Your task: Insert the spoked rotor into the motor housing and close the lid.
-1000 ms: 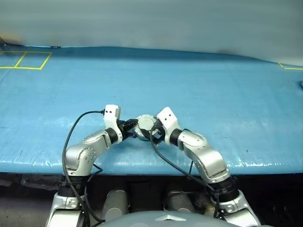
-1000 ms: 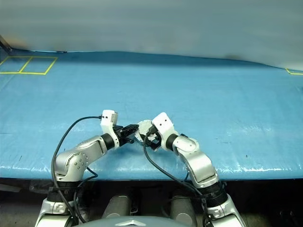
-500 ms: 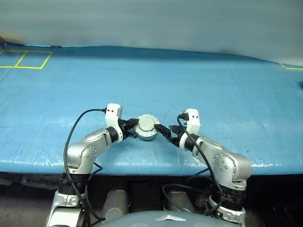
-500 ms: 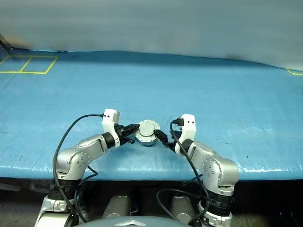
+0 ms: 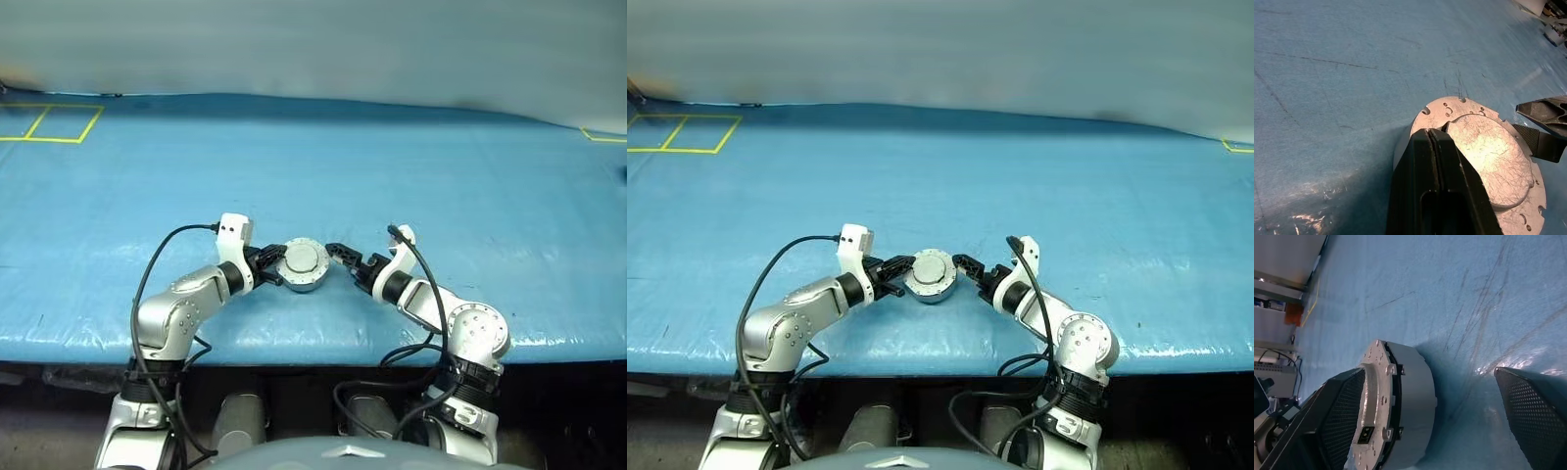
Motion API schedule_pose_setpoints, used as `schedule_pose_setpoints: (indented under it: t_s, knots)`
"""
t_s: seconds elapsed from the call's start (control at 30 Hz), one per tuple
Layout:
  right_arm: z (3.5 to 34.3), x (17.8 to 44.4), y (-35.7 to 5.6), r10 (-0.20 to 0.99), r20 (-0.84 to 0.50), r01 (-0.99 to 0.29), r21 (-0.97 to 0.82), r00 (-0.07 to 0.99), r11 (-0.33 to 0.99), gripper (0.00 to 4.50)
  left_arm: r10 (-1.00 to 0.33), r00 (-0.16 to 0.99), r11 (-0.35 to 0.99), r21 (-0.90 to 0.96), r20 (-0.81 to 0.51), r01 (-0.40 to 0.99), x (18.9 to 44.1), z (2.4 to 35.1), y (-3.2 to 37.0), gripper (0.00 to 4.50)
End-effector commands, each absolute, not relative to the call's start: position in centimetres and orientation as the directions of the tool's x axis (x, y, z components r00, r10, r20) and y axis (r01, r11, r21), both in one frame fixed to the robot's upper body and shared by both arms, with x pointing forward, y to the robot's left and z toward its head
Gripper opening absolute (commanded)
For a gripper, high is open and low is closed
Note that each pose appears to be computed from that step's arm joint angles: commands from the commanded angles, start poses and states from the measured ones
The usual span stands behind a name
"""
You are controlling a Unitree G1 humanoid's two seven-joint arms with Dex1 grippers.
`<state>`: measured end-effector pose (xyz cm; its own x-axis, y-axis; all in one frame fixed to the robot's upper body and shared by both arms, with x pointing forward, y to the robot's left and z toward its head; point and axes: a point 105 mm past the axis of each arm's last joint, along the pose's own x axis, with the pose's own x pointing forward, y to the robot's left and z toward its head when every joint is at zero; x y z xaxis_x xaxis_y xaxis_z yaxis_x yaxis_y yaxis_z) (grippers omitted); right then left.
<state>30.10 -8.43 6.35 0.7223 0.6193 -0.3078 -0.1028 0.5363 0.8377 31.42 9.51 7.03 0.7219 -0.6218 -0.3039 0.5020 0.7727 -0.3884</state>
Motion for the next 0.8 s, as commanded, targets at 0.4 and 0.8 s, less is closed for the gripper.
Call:
schedule_pose_setpoints:
  t_s: [0.4, 0.8]
  knots:
    - [7.0, 27.5, -1.1, 0.775, -0.088, 0.009, 0.994, 0.626, 0.106, 4.45, -0.616, 0.713, 0.78, -0.388, -0.334, 0.492, 30.9, 6.2, 9.6, 0.0]
    - [6.0, 26.0, -0.7, 0.824, -0.131, 0.06, 0.991, 0.551, 0.118, 1.61, -0.608, 0.718, 0.785, -0.389, -0.338, 0.482, 30.9, 6.0, 9.8, 0.0]
